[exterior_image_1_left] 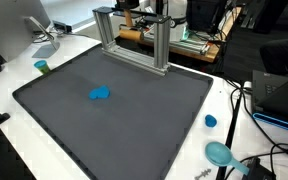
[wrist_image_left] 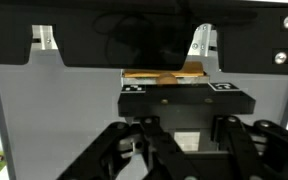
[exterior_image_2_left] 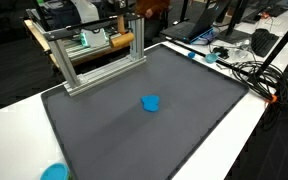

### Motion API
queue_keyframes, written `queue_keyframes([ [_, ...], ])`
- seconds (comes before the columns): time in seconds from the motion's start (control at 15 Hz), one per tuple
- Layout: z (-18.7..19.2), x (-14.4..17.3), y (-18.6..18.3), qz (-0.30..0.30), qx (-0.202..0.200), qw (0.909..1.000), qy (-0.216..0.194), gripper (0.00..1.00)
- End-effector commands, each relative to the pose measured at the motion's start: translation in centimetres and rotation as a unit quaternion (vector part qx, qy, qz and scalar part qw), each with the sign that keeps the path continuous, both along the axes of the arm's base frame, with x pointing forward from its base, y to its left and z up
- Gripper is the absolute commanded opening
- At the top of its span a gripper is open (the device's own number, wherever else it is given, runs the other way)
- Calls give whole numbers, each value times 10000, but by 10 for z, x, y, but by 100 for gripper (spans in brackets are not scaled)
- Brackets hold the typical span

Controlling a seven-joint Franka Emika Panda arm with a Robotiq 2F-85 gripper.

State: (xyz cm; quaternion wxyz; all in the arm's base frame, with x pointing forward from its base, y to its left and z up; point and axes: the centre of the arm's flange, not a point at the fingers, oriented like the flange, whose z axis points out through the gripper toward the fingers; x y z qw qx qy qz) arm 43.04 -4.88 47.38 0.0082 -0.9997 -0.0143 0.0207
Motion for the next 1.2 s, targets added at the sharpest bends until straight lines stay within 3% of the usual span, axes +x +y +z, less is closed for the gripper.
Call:
queue_keyframes([
  [0.0,7,-11,14,209,-96,9997,-44,23],
  [0.07,-1,0,9,105,-27,9999,9,48],
  [0.2,-1,0,13,151,-41,9999,14,48],
  [0.27,-1,0,13,151,-42,9999,14,23],
  [0.67,-2,-22,22,-330,-127,9994,-66,23],
  [1.13,0,-42,27,-238,-75,9997,-28,23],
])
